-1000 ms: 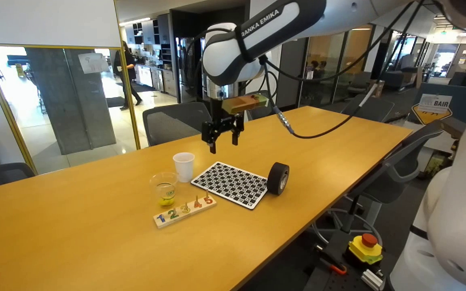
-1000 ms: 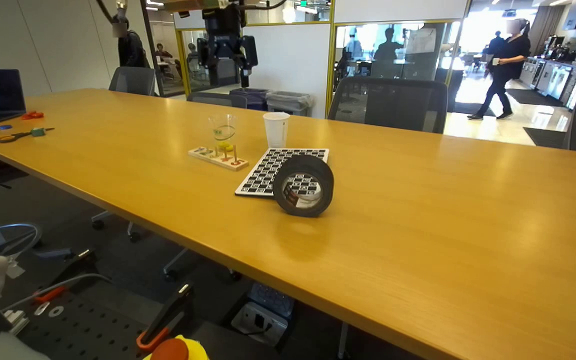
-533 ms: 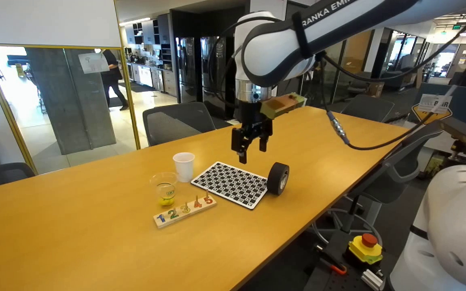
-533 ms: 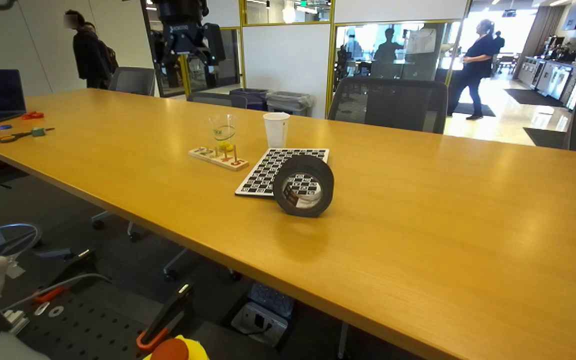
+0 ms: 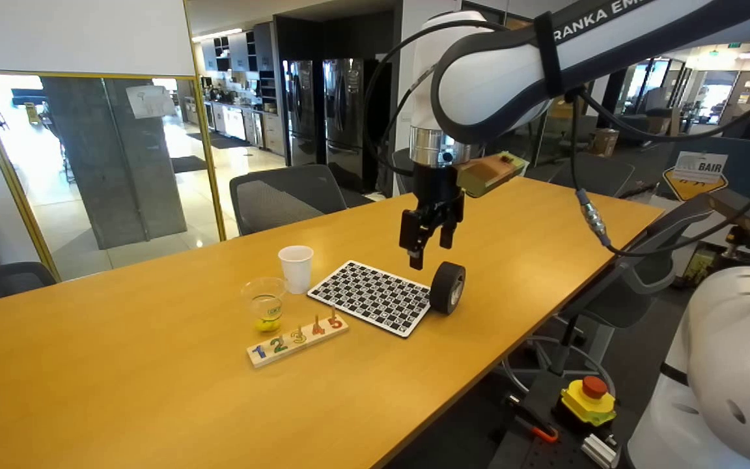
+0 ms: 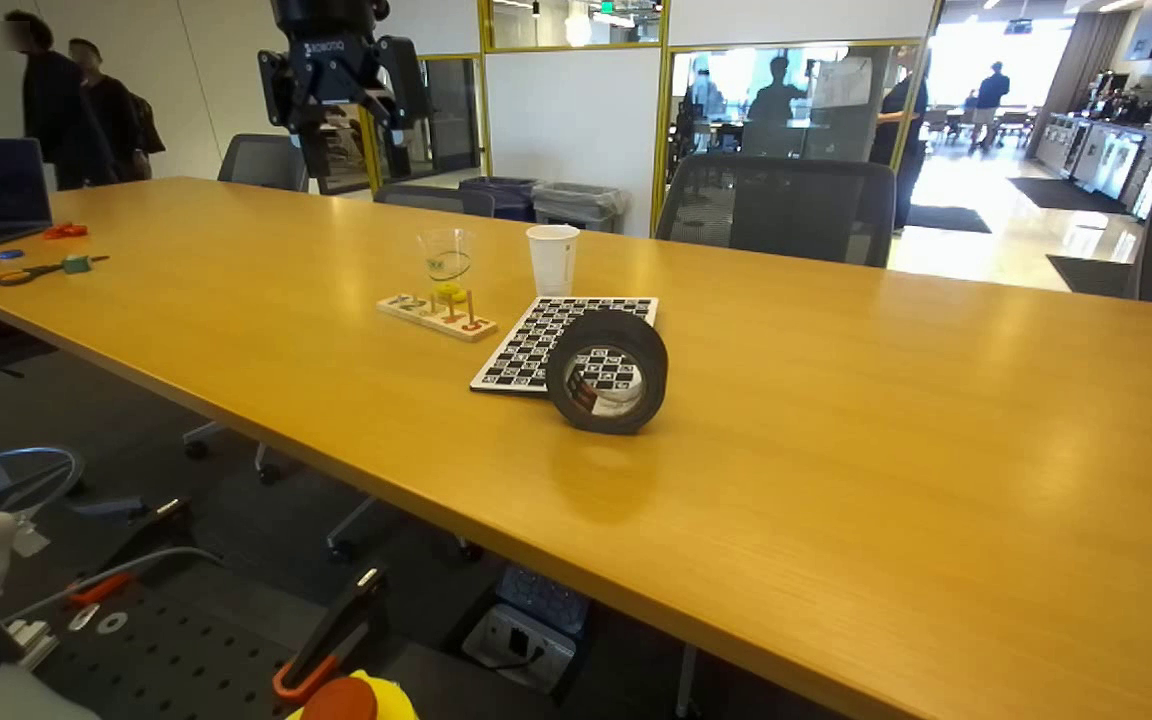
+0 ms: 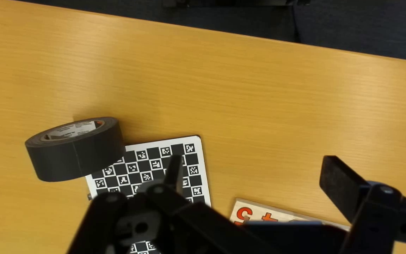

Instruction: Pick up the orange and yellow objects on the table and put them in the two cups

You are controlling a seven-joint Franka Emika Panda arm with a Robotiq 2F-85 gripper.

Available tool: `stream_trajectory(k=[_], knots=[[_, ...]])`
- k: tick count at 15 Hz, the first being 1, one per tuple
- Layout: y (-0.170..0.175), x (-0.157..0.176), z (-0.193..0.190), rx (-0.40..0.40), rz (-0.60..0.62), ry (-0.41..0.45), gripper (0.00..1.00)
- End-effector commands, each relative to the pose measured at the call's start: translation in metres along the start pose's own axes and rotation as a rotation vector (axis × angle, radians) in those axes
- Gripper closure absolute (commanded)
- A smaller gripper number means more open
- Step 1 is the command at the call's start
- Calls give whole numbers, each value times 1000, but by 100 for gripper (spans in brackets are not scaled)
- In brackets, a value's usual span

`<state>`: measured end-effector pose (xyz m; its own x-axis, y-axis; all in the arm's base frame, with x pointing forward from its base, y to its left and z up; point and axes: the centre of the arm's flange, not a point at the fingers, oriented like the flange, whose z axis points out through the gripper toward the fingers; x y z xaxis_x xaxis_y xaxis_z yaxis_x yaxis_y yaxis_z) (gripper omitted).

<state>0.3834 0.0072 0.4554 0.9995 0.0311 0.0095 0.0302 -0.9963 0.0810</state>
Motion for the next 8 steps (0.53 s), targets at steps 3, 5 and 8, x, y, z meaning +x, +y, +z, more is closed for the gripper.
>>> stream_trajectory(k=[3, 5, 8], knots=[[2, -2, 1, 2, 5, -2, 0], [2, -2, 2, 2, 5, -3, 0], [2, -2, 3, 2, 5, -5, 0]])
